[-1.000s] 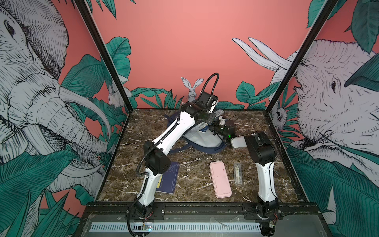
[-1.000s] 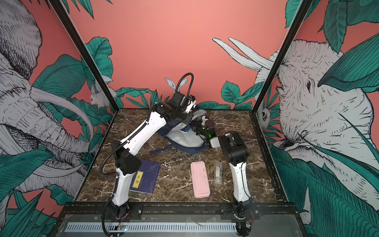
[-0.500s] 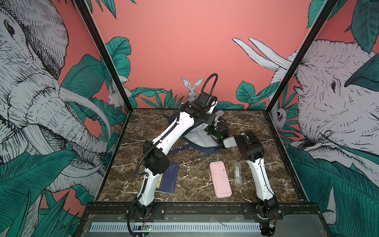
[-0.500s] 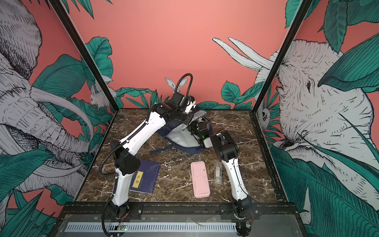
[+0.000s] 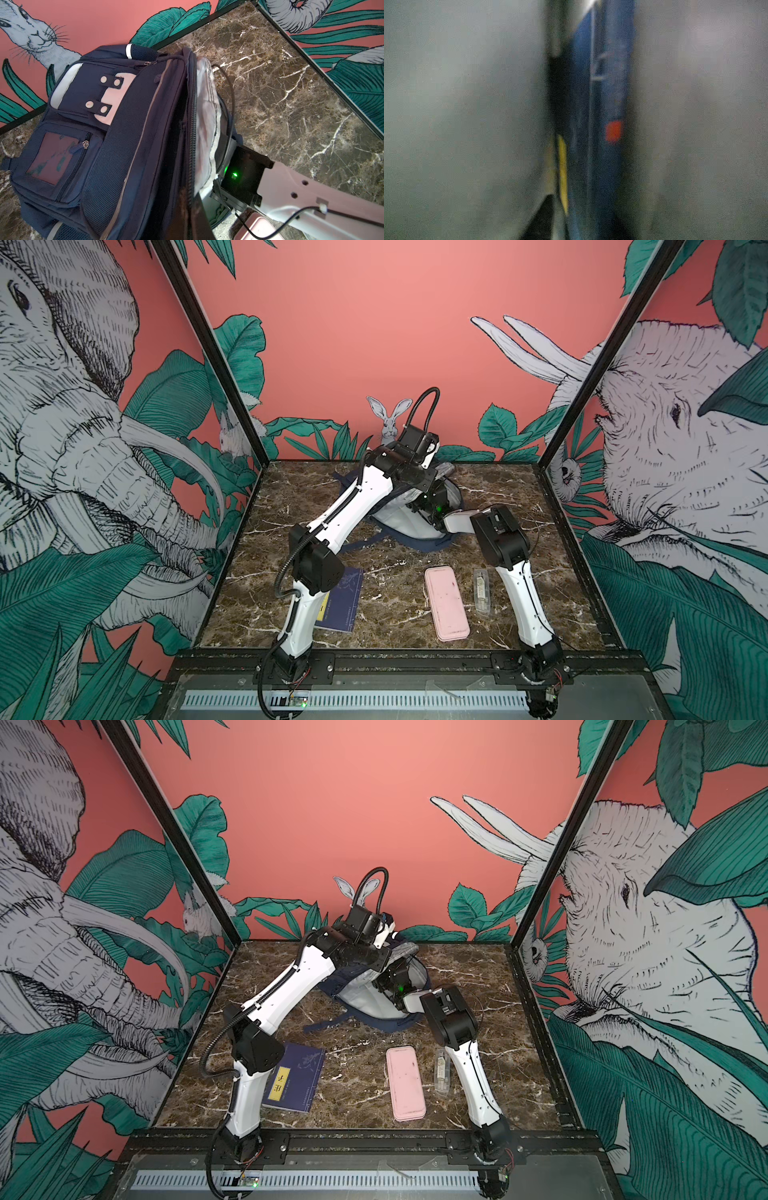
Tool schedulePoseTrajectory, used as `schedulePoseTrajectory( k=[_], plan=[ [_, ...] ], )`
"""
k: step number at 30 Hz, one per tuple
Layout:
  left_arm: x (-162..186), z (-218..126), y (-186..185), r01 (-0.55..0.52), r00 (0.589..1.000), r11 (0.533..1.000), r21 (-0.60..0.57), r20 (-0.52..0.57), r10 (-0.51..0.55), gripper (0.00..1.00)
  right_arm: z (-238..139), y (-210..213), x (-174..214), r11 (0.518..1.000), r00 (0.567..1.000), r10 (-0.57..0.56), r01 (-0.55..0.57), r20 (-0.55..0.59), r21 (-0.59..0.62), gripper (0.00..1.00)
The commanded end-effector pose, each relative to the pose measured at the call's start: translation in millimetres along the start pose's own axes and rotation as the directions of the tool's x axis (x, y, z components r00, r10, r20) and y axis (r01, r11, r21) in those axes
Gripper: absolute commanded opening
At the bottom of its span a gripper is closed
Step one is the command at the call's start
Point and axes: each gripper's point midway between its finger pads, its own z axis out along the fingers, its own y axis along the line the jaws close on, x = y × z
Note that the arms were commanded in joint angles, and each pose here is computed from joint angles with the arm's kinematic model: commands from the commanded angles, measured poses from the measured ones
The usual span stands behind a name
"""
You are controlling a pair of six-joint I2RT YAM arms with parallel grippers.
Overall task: Pack the student bag
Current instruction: 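Lower the navy book into the backpack with the right gripper and open it, then withdraw the right gripper from the backpack while the left lowers the opening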
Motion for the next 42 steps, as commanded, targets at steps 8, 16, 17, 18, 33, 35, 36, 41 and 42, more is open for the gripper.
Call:
schedulePoseTrajectory(
  k=[8,16,17,18,33,35,36,41,42],
  plan=[
    [-46.8,-49.2,-4.2,0.030,0.983,0.999,0.036,0.179,-0.036,0.01,-47.2,32.9,16.7,0.973,0.974,-0.184,0.199,-0.134,0.114,0.60],
    [-42.0,-39.4,-2.0,0.048,0.986,0.998,0.030,0.155,-0.052,0.02,-106.3,23.9,27.2,0.938,0.953,-0.245,0.279,-0.176,0.204,0.54],
    [-39.5,-38.2,-2.6,0.052,0.988,0.998,0.030,0.145,-0.056,0.02,-115.8,21.9,28.6,0.937,0.953,-0.240,0.277,-0.182,0.214,0.53],
    [-35.2,-35.8,-3.2,0.050,0.990,0.998,0.028,0.130,-0.053,0.02,-128.7,18.8,30.4,0.932,0.953,-0.238,0.278,-0.188,0.231,0.52],
    [3.7,20.5,-31.5,0.045,0.999,0.996,0.078,0.021,-0.047,0.02,-289.5,21.9,45.5,0.811,0.877,-0.448,0.480,-0.173,0.335,0.53],
    [8.5,32.4,-38.7,0.049,0.999,0.994,0.095,0.002,-0.050,0.03,-301.7,18.5,48.5,0.808,0.876,-0.456,0.482,-0.160,0.339,0.53],
    [11.7,37.9,-42.3,0.051,0.999,0.993,0.103,-0.012,-0.050,0.04,-305.8,16.7,49.7,0.805,0.874,-0.460,0.485,-0.158,0.342,0.53],
    [23.7,62.1,-68.1,0.054,0.997,0.986,0.159,-0.063,-0.045,0.07,-319.9,-0.2,54.6,0.787,0.870,-0.463,0.490,-0.166,0.373,0.53],
    [26.0,65.6,-71.6,0.054,0.997,0.985,0.166,-0.069,-0.043,0.08,-320.5,-2.1,56.5,0.788,0.870,-0.462,0.491,-0.173,0.372,0.54]
  ],
)
